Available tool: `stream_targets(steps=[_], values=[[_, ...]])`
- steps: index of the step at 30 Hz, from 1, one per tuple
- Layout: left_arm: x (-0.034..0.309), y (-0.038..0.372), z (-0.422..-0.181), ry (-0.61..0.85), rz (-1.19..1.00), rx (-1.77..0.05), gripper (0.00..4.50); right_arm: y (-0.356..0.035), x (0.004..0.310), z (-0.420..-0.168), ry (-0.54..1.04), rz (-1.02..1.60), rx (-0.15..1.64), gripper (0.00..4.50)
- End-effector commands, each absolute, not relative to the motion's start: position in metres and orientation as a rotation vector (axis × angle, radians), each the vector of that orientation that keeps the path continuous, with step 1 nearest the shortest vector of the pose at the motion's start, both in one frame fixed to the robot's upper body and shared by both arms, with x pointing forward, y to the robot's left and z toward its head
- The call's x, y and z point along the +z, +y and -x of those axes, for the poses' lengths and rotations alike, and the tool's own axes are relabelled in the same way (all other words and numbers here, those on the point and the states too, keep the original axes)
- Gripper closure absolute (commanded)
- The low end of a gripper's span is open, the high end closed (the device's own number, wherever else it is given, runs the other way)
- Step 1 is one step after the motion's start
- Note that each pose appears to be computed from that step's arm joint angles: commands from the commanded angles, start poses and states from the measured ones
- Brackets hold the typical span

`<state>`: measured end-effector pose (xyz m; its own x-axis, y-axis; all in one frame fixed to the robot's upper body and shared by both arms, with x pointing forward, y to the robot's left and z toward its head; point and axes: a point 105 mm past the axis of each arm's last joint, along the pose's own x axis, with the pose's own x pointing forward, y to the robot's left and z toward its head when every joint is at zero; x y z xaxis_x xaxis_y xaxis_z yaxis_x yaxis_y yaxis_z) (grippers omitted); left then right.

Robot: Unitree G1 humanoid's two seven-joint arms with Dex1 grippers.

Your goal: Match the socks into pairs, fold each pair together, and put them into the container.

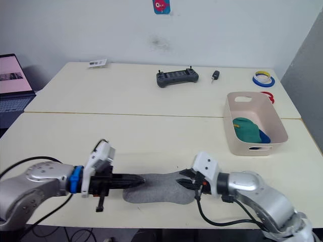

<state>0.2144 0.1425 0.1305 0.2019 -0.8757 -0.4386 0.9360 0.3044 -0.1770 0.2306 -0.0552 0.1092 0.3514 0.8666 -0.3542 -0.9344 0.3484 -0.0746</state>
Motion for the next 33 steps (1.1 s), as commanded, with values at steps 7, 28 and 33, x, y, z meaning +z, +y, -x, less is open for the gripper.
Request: stream_targets(steps=[7, 28, 33], values=[[0.077, 0.171, -0.244, 0.544, -0.222, -1.072, 4.50, -0.053, 0.080, -0.247, 0.297, 0.444, 1.148, 4.48], [0.110, 0.137, -0.244, 0.392, -0.283, -1.226, 4.50, -0.053, 0.109, -0.256, 0.202, 0.468, 1.223, 4.48], [0.083, 0.143, -0.252, 0.468, -0.332, -1.177, 4.50, -0.044, 0.084, -0.257, 0.269, 0.540, 1.259, 4.48]])
